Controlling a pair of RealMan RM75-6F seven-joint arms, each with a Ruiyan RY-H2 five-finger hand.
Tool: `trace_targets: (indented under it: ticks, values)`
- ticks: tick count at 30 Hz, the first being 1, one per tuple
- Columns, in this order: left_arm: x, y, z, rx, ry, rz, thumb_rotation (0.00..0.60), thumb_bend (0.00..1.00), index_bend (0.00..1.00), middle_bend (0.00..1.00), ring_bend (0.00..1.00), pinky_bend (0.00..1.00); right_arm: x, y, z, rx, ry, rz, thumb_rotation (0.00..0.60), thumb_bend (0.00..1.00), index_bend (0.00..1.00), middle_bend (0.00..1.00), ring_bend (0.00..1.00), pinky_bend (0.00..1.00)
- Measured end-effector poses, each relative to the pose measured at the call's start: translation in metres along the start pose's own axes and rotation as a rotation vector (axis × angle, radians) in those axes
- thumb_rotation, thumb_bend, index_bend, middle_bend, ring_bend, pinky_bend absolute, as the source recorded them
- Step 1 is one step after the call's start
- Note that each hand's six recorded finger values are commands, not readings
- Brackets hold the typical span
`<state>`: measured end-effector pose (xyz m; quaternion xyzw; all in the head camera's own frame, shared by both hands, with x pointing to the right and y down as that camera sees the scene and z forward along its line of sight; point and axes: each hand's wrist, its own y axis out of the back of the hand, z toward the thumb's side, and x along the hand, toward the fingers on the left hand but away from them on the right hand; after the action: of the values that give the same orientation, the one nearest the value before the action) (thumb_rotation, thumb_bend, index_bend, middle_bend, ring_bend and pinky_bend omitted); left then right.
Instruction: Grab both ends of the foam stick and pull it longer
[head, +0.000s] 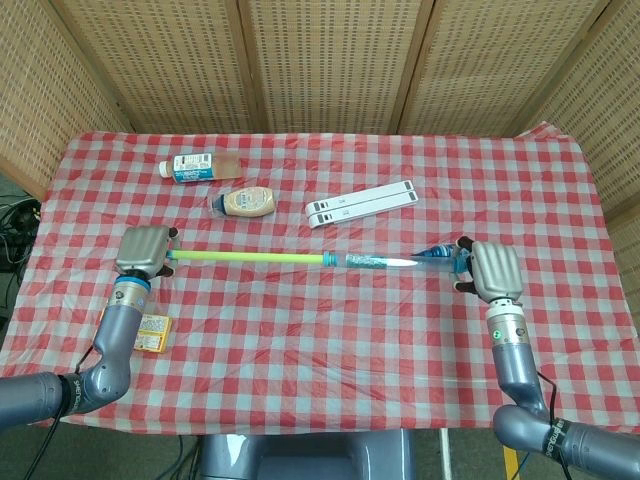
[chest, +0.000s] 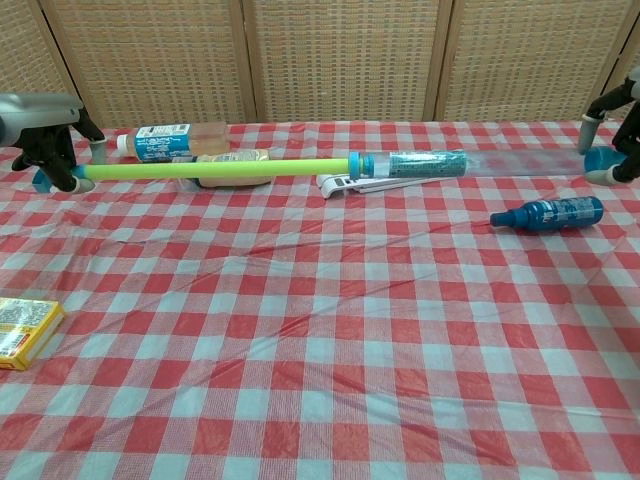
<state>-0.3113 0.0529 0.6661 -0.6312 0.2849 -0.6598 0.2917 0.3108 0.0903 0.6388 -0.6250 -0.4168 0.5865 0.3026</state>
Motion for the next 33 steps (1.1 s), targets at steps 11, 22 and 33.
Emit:
trace_targets:
  ticks: [11, 22, 33]
  values:
    - [-0.010, -0.019, -0.001, 0.059, -0.023, -0.130, 0.600, 0.27, 0.12, 0.00, 0.01, 0.03, 0.002, -0.021, -0.013, 0.031, -0.005, 0.093, 0.600, 0.28, 0.15, 0.25, 0.32, 0.13]
    - [-0.022, -0.021, -0.002, -0.020, -0.080, -0.096, 0.600, 0.25, 0.09, 0.00, 0.00, 0.00, 0.013, -0.028, -0.018, 0.001, -0.003, 0.099, 0.600, 0.25, 0.08, 0.00, 0.02, 0.04]
    - [-0.073, -0.012, -0.030, -0.092, -0.206, 0.188, 0.600, 0.25, 0.06, 0.00, 0.00, 0.00, 0.067, -0.018, -0.019, -0.020, 0.146, -0.032, 0.600, 0.21, 0.00, 0.00, 0.00, 0.00]
